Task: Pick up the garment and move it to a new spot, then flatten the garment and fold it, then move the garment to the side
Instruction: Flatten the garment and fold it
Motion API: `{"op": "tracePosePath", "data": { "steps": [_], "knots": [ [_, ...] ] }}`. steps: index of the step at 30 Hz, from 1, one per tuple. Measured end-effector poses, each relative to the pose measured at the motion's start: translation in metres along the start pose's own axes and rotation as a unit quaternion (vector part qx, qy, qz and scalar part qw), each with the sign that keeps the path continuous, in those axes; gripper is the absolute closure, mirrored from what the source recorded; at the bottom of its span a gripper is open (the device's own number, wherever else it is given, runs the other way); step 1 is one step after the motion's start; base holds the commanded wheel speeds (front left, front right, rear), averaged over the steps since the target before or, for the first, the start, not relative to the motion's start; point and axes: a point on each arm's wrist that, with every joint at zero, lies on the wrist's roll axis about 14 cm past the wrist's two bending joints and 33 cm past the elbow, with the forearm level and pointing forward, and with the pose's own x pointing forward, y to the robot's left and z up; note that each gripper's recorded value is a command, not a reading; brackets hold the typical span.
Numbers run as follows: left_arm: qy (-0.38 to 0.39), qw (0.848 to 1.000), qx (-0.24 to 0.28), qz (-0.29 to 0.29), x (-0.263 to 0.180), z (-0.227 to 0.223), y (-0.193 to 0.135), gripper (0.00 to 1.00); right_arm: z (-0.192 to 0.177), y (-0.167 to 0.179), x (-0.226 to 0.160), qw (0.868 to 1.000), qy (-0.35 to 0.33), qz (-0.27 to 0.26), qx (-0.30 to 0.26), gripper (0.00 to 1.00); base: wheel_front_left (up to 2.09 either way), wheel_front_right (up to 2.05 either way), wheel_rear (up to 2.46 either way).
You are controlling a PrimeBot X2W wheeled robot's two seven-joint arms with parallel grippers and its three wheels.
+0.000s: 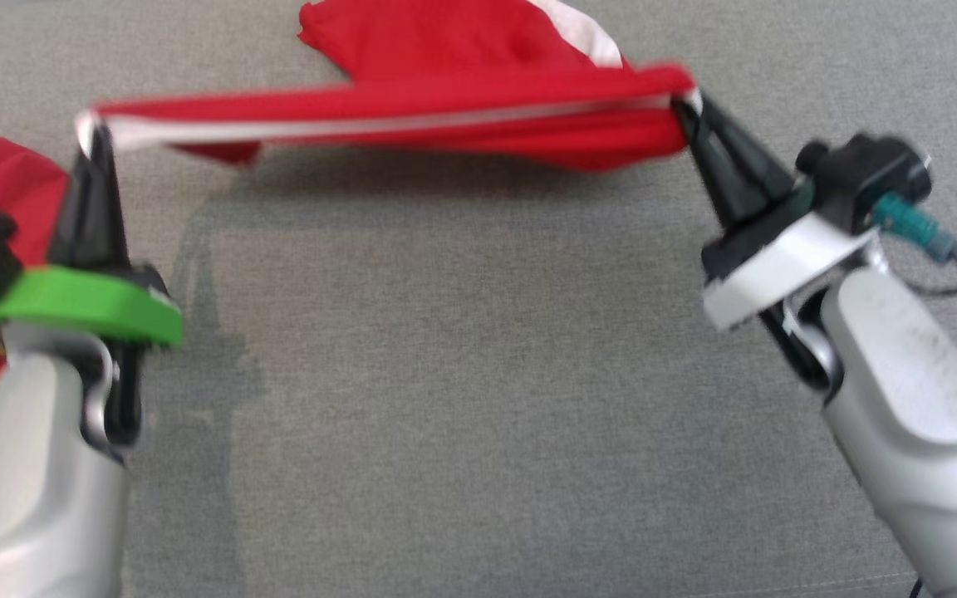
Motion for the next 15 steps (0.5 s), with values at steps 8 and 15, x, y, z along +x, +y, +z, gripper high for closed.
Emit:
{"op": "tracePosePath", "data": {
  "steps": [8, 15],
  "knots": [
    [0.086, 0.992, -0.048, 0.077, -0.103, -0.07, 0.008, 1.0, -0.054, 0.045, -0.085, 0.994, 0.096, 0.017, 0.055, 1.0, 0.0, 0.0, 0.0],
    [0.106, 0.988, -0.052, 0.099, -0.161, -0.081, 0.002, 1.0, -0.067, 0.079, -0.144, 0.986, 0.131, 0.012, 0.104, 1.0, 0.0, 0.0, 0.0]
  ]
}}
